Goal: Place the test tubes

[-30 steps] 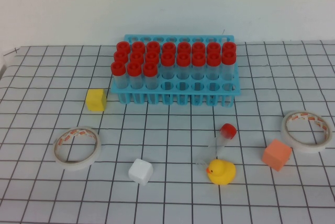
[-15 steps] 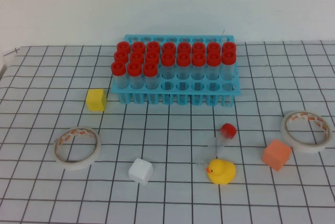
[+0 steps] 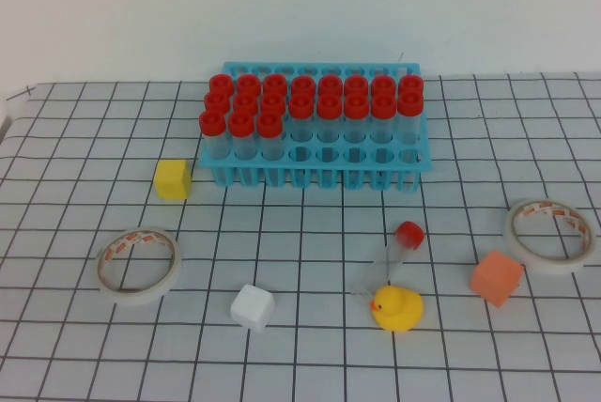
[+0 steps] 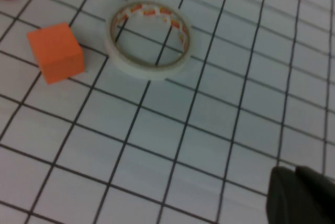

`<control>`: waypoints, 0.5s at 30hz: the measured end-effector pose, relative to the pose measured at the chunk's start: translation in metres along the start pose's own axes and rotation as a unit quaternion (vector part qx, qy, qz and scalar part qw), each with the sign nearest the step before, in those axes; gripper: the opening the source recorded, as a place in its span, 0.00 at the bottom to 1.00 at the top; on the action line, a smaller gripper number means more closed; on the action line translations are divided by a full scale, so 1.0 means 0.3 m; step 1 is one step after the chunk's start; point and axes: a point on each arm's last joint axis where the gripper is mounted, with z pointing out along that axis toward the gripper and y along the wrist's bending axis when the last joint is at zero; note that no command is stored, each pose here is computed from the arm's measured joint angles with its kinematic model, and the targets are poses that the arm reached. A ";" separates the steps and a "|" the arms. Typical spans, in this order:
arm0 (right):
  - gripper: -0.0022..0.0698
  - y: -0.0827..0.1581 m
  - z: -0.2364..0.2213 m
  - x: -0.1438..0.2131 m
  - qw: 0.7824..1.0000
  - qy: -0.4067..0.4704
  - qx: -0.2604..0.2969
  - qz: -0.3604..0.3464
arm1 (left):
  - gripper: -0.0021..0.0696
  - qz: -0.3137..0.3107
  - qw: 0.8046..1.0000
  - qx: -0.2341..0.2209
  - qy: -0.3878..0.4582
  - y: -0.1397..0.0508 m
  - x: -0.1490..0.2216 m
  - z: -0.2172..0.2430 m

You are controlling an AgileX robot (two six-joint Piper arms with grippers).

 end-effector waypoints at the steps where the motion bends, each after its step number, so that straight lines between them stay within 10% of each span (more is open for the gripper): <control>1: 0.03 0.002 0.034 0.003 1.000 0.014 -0.007 0.011 | 0.03 -0.003 1.000 0.005 0.012 -0.003 0.007 0.000; 15: 0.03 0.158 0.444 -0.183 0.931 0.059 -0.309 0.183 | 0.03 -0.050 0.990 0.075 0.109 -0.048 0.062 -0.006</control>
